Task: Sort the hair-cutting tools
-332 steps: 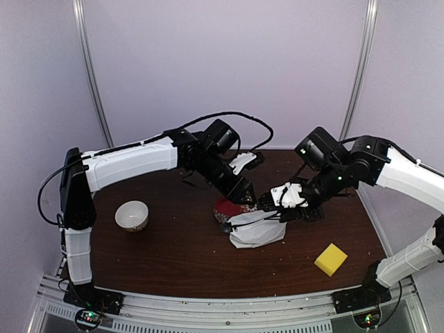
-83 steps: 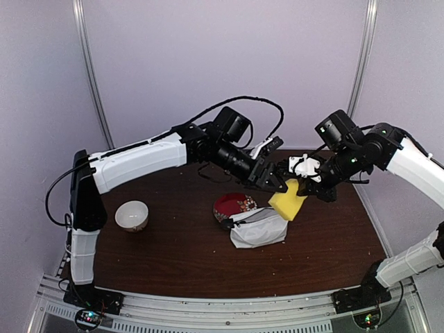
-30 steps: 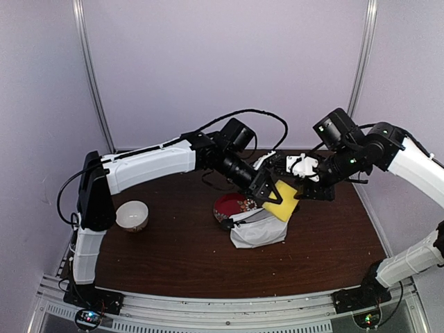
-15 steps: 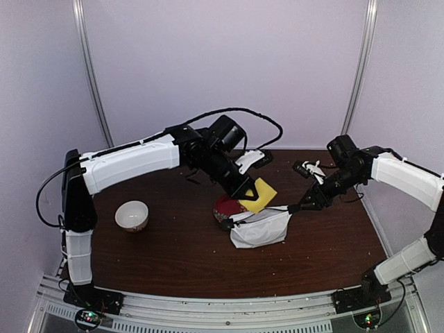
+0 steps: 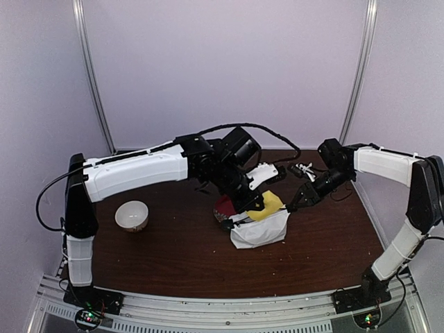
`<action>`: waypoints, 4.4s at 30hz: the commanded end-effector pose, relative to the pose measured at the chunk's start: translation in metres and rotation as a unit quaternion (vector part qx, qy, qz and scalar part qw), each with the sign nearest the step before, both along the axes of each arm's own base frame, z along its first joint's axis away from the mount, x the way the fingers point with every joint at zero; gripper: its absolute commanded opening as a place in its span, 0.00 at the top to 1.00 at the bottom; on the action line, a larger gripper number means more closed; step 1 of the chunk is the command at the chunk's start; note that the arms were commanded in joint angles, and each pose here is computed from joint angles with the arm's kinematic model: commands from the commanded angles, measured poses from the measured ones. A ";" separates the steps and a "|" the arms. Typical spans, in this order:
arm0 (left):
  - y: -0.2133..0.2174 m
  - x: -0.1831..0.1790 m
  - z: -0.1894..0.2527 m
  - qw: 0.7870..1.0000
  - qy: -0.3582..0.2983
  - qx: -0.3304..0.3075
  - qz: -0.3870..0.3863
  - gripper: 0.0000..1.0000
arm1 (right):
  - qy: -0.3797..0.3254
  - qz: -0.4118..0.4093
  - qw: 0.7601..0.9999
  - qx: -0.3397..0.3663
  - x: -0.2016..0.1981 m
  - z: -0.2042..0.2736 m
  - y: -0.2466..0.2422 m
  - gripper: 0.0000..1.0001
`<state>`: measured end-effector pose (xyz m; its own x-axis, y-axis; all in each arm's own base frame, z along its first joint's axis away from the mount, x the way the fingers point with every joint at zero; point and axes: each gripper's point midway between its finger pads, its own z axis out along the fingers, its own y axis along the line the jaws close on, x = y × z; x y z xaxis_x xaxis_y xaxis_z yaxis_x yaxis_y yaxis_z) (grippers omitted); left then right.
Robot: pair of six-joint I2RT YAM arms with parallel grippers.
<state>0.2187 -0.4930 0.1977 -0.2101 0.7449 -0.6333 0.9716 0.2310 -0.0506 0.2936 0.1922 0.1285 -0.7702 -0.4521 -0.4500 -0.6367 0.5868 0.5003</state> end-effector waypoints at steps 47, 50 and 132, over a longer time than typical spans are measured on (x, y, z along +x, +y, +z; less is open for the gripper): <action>0.010 0.084 -0.092 0.968 -0.165 0.164 0.097 1.00 | 0.065 0.027 0.989 0.133 -0.024 0.038 0.021 0.98; 0.006 0.074 -0.102 0.972 -0.142 0.168 0.078 1.00 | 0.055 0.034 0.986 0.151 -0.027 0.050 0.023 0.98; 0.047 -0.004 -0.070 0.901 0.353 -0.022 0.249 0.62 | -0.322 0.314 0.868 -0.209 -0.025 0.009 0.099 0.56</action>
